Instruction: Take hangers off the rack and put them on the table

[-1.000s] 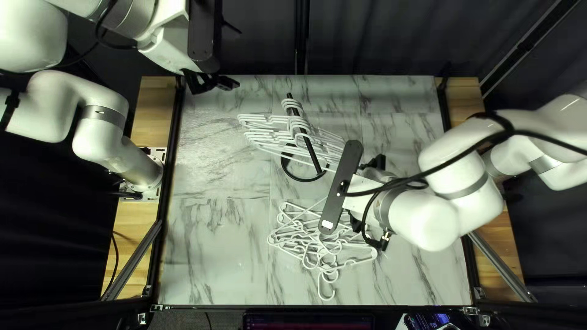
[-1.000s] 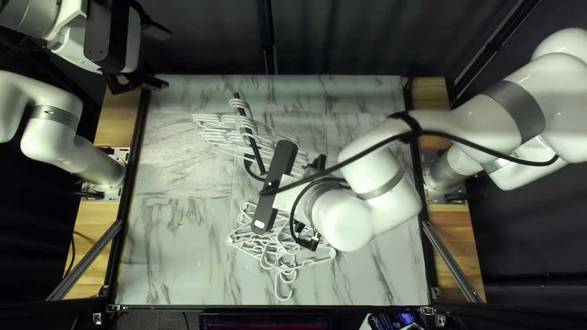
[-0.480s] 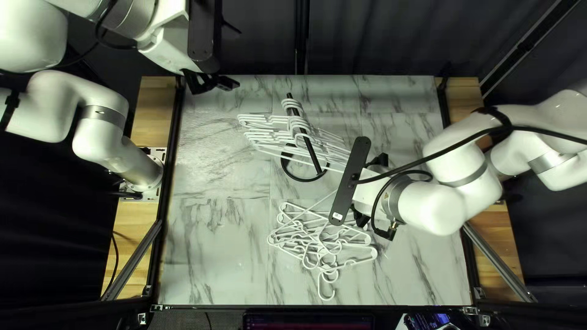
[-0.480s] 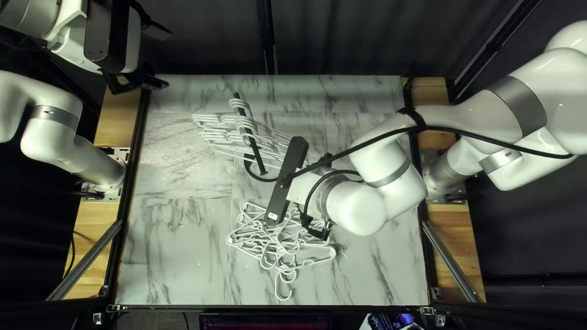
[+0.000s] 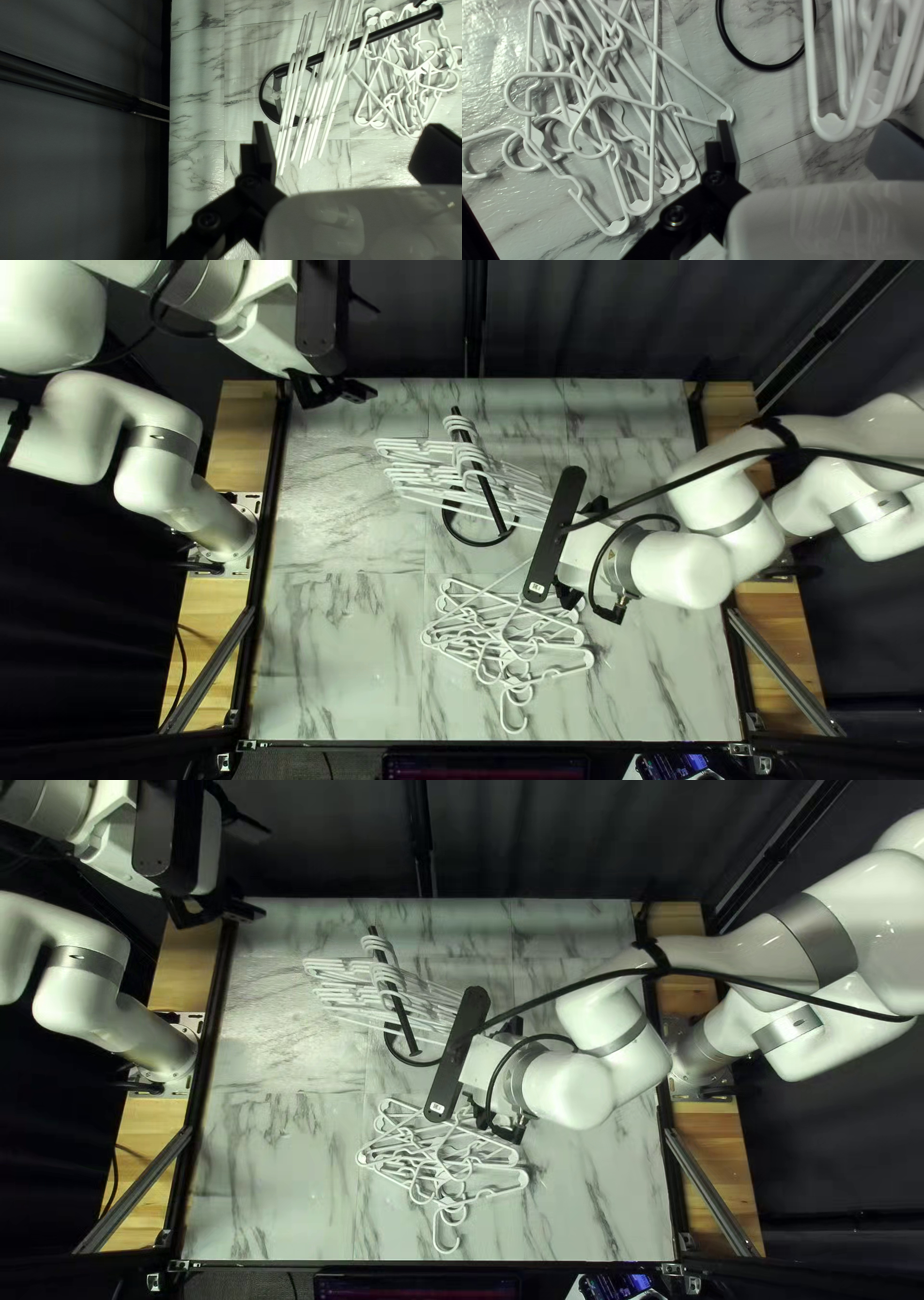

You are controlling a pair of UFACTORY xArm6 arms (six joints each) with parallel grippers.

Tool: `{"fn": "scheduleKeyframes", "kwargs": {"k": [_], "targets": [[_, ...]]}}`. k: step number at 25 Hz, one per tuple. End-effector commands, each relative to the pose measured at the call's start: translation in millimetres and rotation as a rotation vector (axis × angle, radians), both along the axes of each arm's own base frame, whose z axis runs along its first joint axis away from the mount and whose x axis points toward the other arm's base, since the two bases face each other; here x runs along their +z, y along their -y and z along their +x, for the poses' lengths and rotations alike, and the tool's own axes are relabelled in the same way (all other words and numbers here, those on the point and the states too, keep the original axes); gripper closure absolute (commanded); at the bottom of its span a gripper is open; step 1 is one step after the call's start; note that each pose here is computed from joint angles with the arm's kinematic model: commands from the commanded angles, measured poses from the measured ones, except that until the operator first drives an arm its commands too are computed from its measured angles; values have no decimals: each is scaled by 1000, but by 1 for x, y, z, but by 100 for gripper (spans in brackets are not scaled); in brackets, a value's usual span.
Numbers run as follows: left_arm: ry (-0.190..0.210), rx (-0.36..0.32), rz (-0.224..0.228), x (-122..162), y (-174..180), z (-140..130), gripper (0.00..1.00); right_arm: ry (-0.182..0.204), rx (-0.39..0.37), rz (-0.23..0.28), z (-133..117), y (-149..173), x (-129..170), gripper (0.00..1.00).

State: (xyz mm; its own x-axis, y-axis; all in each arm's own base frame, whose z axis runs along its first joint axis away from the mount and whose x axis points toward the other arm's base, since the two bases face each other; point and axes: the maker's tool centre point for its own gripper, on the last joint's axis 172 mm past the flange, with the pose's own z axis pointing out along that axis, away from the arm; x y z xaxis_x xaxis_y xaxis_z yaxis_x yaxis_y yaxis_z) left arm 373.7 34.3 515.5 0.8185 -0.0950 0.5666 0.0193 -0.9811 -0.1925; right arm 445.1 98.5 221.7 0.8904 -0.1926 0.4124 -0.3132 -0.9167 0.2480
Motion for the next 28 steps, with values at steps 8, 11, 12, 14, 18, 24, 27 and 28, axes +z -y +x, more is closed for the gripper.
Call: {"fn": "scheduleKeyframes", "kwargs": {"k": [8, 11, 12, 14, 18, 24, 27, 28], "targets": [[0, 0, 0, 0, 0, 0, 0, 14, 15, 16, 11, 8, -14, 0], [0, 0, 0, 0, 0, 0, 0, 18, 19, 23, 12, 9, -18, 0], [0, 0, 0, 0, 0, 0, 0, 20, 20, 24, 13, 9, -17, 0], [0, 0, 0, 0, 0, 0, 0, 22, 22, 23, 13, 8, -15, 11], [0, 0, 0, 0, 0, 0, 0, 29, 22, 17, 13, 6, -10, 97], [0, 0, 0, 0, 0, 0, 0, 37, 19, 13, 12, 11, -7, 100], [0, 0, 0, 0, 0, 0, 0, 44, 20, 10, 13, 13, -1, 100], [0, 0, 0, 0, 0, 0, 0, 47, 21, 9, 14, 13, 2, 100]]}}
